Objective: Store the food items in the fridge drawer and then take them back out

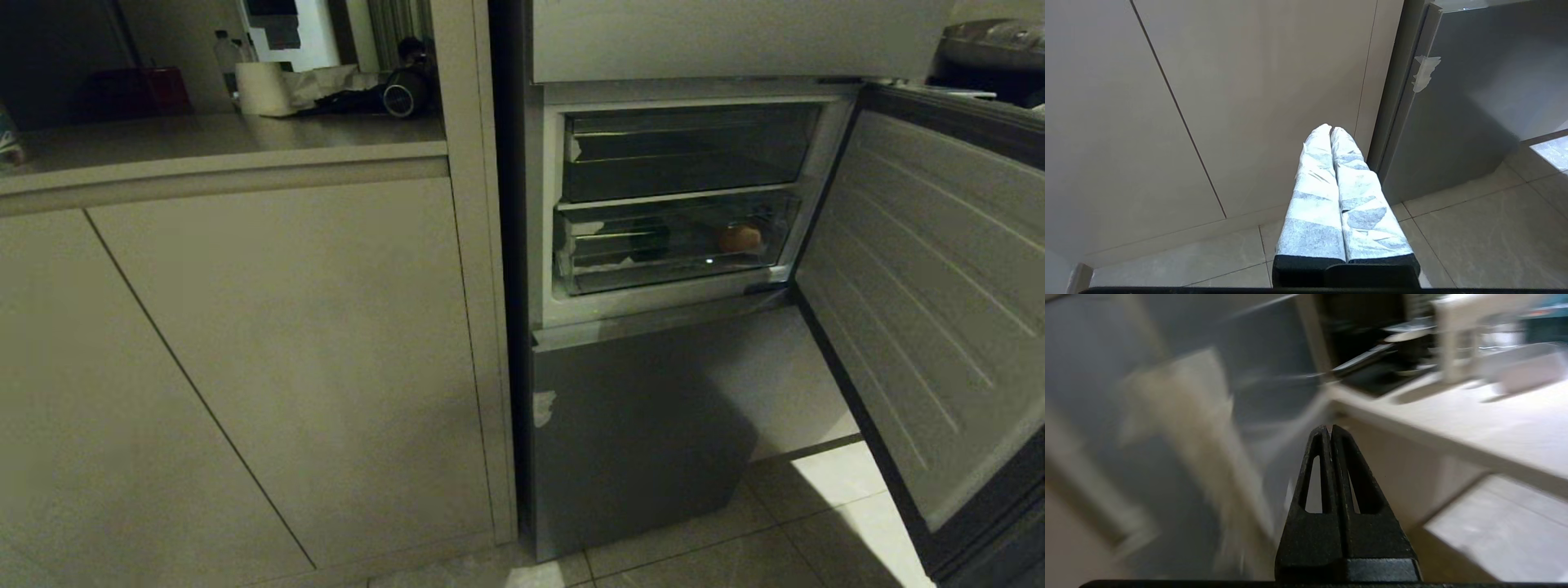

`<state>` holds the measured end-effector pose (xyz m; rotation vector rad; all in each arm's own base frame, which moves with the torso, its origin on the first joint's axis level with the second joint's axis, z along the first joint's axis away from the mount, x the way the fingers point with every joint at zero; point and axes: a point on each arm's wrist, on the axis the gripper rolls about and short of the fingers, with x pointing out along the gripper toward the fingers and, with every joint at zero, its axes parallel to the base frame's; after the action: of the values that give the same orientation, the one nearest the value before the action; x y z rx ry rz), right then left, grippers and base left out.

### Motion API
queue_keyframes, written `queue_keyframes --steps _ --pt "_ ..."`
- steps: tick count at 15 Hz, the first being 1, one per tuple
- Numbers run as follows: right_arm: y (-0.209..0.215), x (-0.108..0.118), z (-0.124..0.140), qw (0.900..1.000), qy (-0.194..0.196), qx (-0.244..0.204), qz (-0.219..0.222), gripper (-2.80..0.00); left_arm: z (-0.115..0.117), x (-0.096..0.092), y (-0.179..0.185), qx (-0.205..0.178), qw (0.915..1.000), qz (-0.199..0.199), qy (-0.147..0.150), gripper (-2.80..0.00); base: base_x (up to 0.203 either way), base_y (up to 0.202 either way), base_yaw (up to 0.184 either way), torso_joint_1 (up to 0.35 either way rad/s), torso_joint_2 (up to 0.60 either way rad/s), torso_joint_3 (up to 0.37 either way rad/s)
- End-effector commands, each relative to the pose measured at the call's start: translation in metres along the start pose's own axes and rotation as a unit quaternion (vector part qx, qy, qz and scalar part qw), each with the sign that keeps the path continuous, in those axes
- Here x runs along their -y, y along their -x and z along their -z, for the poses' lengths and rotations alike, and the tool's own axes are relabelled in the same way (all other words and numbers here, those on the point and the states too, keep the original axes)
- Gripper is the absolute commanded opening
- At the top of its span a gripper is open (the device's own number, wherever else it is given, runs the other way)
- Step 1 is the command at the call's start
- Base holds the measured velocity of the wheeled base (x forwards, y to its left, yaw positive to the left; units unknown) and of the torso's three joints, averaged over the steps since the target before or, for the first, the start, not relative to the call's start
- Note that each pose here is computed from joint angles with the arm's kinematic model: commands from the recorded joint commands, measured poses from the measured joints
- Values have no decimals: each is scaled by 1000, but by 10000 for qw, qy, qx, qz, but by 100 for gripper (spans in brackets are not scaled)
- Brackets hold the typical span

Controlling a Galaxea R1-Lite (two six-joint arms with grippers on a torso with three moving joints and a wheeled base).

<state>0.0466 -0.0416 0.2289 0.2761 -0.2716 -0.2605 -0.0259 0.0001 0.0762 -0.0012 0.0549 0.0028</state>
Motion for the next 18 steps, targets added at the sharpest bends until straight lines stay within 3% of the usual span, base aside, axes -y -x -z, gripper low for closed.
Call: queue_keyframes --steps 1,4,6,9,12,14,18 --pt "27 -25 2 9969 115 186 -759 -280 0 0 0 -2 10000 -2 1 -280 0 0 0 0 0 0" --pt "37 -33 2 9905 37 150 -1365 -280 0 0 0 -2 10000 -2 1 -280 0 0 0 0 0 0" --pt "39 -37 -1 9809 -114 4 -1943 -280 0 0 0 -2 10000 -2 1 -280 0 0 0 0 0 0" --pt "8 -43 -17 9637 -563 -755 -2498 -280 0 0 0 -2 10000 -2 -5 -280 0 0 0 0 0 0" --pt "-40 -59 -13 9448 -988 -1680 -2633 -280 0 0 0 -2 10000 -2 1 -280 0 0 0 0 0 0" --pt "-70 -70 1 9395 -972 -2108 -2521 -280 0 0 0 -2 10000 -2 1 -280 0 0 0 0 0 0" --pt "-129 -93 35 9295 -907 -2388 -2660 -280 0 0 0 -2 10000 -2 0 -280 0 0 0 0 0 0"
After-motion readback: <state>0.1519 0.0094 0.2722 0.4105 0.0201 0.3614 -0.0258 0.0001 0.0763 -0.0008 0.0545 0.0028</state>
